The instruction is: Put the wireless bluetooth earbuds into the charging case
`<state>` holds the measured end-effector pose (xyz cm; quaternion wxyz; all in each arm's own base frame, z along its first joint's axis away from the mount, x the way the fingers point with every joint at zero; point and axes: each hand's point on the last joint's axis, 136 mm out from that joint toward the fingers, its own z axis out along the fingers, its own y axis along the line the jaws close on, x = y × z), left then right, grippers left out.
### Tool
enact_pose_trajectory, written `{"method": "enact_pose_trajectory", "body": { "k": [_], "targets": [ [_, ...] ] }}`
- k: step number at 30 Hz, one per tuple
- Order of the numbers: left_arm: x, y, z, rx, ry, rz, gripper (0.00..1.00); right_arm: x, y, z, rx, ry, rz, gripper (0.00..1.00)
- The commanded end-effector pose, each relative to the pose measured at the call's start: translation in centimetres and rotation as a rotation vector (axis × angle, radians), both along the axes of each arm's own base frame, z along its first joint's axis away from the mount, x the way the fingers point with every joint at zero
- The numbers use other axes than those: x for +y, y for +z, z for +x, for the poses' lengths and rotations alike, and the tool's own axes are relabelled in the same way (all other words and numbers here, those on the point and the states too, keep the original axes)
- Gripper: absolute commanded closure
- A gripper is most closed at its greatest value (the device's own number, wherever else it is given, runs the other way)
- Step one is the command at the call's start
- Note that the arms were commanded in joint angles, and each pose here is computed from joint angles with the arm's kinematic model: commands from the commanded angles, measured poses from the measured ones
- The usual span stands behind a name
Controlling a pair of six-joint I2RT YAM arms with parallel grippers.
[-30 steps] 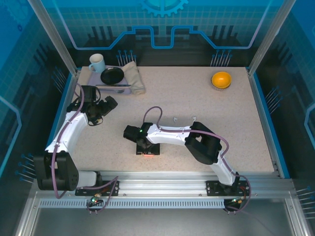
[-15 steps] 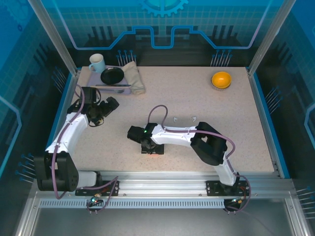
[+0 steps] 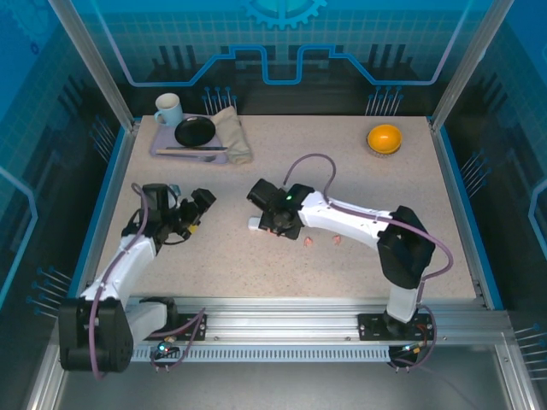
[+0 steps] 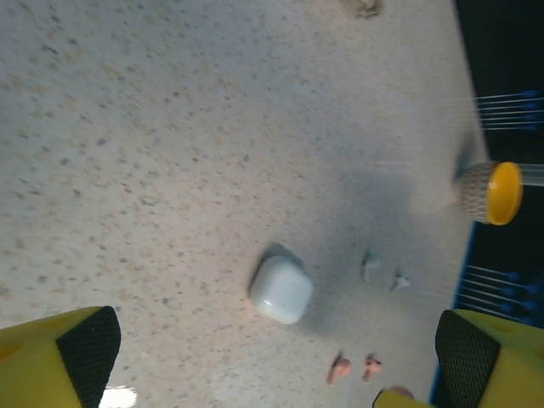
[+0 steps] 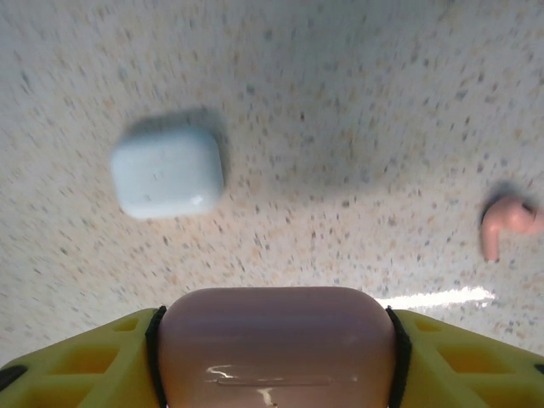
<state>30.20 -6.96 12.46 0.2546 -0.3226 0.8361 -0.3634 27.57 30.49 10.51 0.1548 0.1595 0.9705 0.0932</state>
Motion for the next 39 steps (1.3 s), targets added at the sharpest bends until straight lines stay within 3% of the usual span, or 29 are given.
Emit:
{"method": "enact_pose_trajectory", "body": {
  "k": [1, 14, 25, 39],
  "targets": [
    [-2.2, 2.6, -0.1, -0.154, -0.033, -0.109, 0.01, -0.7, 1.5, 1.6, -0.03, -0.052, 0.077, 0.43],
    [-8.2, 2.3, -3.5, -0.424, -0.171, -0.058, 0.02, -0.5, 3.0, 4.7, 0.015, -0.162, 0.335, 0.43],
    [-11.5, 2.2, -3.0, -0.49, -0.263, 0.052, 0.08, 2.5, 2.5, 5.0, 0.097, -0.201, 0.473, 0.43],
    [-14.5, 3.4, -0.3, -0.533, -0.304, 0.049, 0.21, 3.4, 3.1, 5.0, 0.112, -0.225, 0.51, 0.43]
  ]
}}
